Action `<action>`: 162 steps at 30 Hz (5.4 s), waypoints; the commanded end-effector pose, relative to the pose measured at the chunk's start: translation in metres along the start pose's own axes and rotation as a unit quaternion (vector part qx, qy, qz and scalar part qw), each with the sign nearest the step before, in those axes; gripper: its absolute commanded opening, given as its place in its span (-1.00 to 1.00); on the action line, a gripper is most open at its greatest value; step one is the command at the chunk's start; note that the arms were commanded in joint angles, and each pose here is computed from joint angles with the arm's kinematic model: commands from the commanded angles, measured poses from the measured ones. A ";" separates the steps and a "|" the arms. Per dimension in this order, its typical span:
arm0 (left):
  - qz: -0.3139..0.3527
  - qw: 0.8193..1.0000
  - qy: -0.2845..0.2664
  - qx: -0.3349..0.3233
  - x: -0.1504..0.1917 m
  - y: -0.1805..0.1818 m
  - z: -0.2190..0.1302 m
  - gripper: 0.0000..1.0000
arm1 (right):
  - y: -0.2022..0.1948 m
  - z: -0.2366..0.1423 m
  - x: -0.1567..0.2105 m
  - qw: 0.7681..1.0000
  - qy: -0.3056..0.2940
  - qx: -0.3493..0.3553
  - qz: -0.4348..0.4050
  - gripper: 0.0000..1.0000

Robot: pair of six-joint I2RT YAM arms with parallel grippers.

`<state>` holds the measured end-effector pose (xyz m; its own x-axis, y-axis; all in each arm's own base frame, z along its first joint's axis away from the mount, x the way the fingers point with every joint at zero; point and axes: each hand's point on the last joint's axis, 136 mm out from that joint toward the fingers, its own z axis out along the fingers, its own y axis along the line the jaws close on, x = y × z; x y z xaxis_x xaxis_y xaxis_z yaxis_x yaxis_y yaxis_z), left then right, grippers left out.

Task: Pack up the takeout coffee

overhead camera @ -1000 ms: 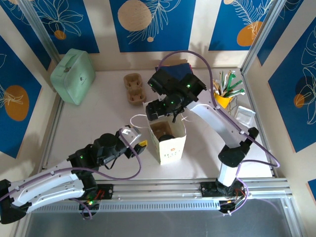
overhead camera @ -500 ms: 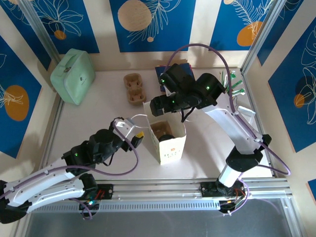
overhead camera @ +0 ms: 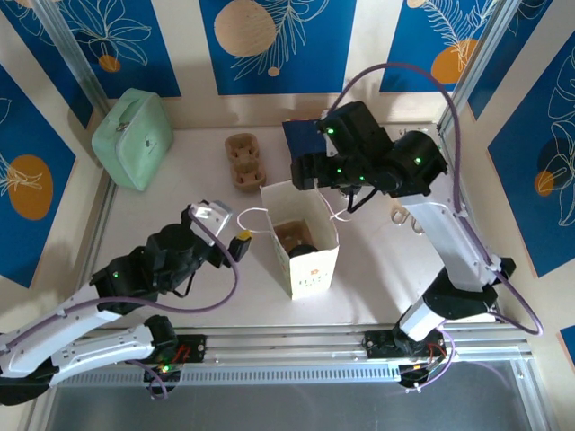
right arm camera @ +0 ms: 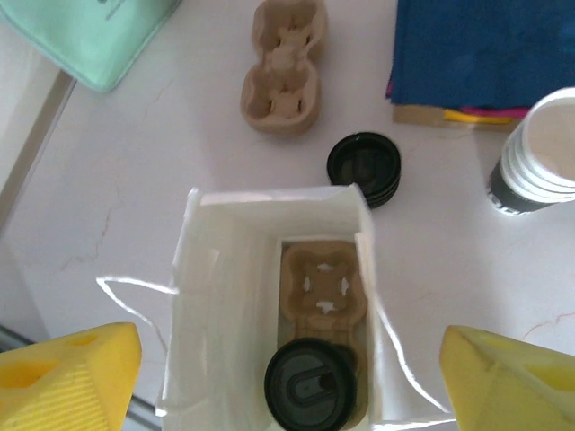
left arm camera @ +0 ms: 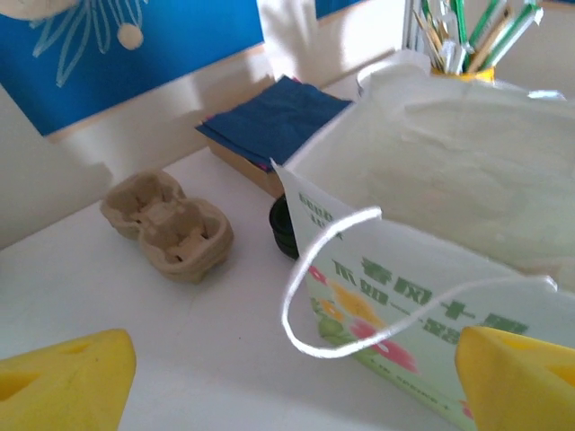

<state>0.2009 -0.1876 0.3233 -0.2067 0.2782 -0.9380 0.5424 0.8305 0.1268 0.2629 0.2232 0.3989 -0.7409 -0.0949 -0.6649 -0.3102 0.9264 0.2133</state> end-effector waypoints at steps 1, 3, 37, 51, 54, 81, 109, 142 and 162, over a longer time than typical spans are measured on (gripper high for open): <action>0.012 0.998 -0.014 -0.056 -0.024 0.023 -0.011 0.85 | -0.017 -0.014 -0.018 0.999 -0.050 0.006 0.009 0.73; 0.016 0.996 -0.022 -0.079 -0.034 0.032 -0.015 0.88 | -0.029 -0.015 -0.022 0.998 -0.064 0.013 0.016 0.73; -0.111 0.967 0.048 -0.225 0.014 0.148 0.054 0.99 | -0.287 0.083 0.008 0.931 -0.008 0.234 0.279 0.55; -0.124 0.966 0.059 -0.220 0.026 0.152 0.065 0.99 | -0.324 0.106 0.035 0.923 0.013 0.243 0.297 0.26; -0.126 0.966 0.059 -0.220 0.026 0.153 0.065 0.98 | -0.331 0.107 0.035 0.922 0.013 0.238 0.304 0.19; -0.136 0.964 0.056 -0.221 0.029 0.158 0.065 0.98 | -0.343 0.130 0.021 0.926 0.056 0.219 0.301 -0.58; -0.149 0.962 0.053 -0.222 0.031 0.161 0.063 0.98 | -0.341 0.134 0.024 0.927 0.071 0.213 0.299 -0.69; -0.156 0.962 0.046 -0.221 0.027 0.164 0.060 0.99 | -0.318 0.062 -0.013 0.937 0.019 0.221 0.270 -1.00; -0.165 0.963 0.047 -0.210 0.024 0.162 0.064 0.99 | -0.241 -0.056 -0.041 0.957 -0.103 0.175 0.207 -1.00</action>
<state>0.3333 -0.0789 0.2879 -0.4194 0.0285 -0.9074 0.0665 0.9978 0.0007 0.3523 -0.0284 0.3916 -0.6343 0.3792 -0.6737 0.2925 0.9244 0.2449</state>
